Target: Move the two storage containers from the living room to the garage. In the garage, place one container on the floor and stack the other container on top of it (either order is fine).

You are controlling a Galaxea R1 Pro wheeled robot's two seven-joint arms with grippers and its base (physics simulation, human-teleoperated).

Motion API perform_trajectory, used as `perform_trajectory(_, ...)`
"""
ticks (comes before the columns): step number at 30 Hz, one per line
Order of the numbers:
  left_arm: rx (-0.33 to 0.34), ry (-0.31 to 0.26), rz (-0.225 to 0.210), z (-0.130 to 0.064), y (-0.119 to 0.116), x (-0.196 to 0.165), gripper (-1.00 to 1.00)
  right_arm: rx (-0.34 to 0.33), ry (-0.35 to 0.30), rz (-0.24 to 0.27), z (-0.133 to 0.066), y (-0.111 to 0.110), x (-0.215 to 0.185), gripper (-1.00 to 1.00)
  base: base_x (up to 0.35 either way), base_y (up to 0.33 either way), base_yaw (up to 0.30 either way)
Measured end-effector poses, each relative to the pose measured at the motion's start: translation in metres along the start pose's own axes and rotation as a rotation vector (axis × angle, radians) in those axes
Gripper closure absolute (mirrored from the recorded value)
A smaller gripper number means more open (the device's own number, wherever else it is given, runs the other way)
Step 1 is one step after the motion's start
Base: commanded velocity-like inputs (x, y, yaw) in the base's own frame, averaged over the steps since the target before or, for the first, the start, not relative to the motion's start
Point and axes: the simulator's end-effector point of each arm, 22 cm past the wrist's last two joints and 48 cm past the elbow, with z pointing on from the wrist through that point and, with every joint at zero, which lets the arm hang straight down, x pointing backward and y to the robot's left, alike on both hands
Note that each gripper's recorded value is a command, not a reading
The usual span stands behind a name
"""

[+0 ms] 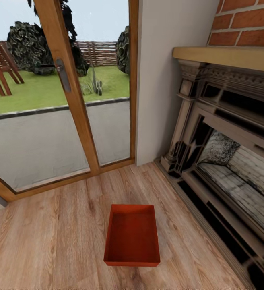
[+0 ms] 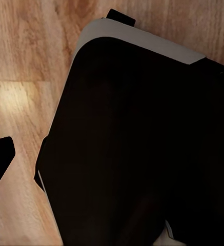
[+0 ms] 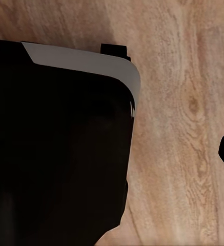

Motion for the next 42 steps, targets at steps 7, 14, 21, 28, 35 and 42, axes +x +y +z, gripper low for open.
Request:
perform_trajectory(7, -0.004, 0.01, 0.001, 0.001, 0.002, 0.004, -1.0, -0.001, 0.011, 0.0, 0.001, 0.0, 0.005, -1.0, 0.0, 0.0, 0.0)
perform_trajectory(14, -0.008, 0.021, 0.002, 0.002, 0.003, 0.009, -1.0, -0.003, 0.023, -0.002, 0.002, 0.002, 0.009, -1.0, 0.0, 0.0, 0.0)
perform_trajectory(21, -0.011, 0.032, 0.003, 0.002, 0.004, 0.013, -1.0, -0.004, 0.034, -0.003, 0.002, 0.002, 0.014, -1.0, 0.0, 0.0, 0.0)
perform_trajectory(28, -0.016, 0.042, 0.004, 0.003, 0.006, 0.017, -1.0, -0.006, 0.045, -0.003, 0.003, 0.003, 0.018, -1.0, 0.0, 0.0, 0.0)
perform_trajectory(35, -0.02, 0.052, 0.004, 0.003, 0.007, 0.021, -1.0, -0.006, 0.056, -0.003, 0.004, 0.003, 0.023, -1.0, 0.0, 0.0, 0.0)
perform_trajectory(42, -0.024, 0.063, 0.005, 0.004, 0.009, 0.026, -1.0, -0.007, 0.067, -0.003, 0.004, 0.003, 0.027, -1.0, 0.0, 0.0, 0.0)
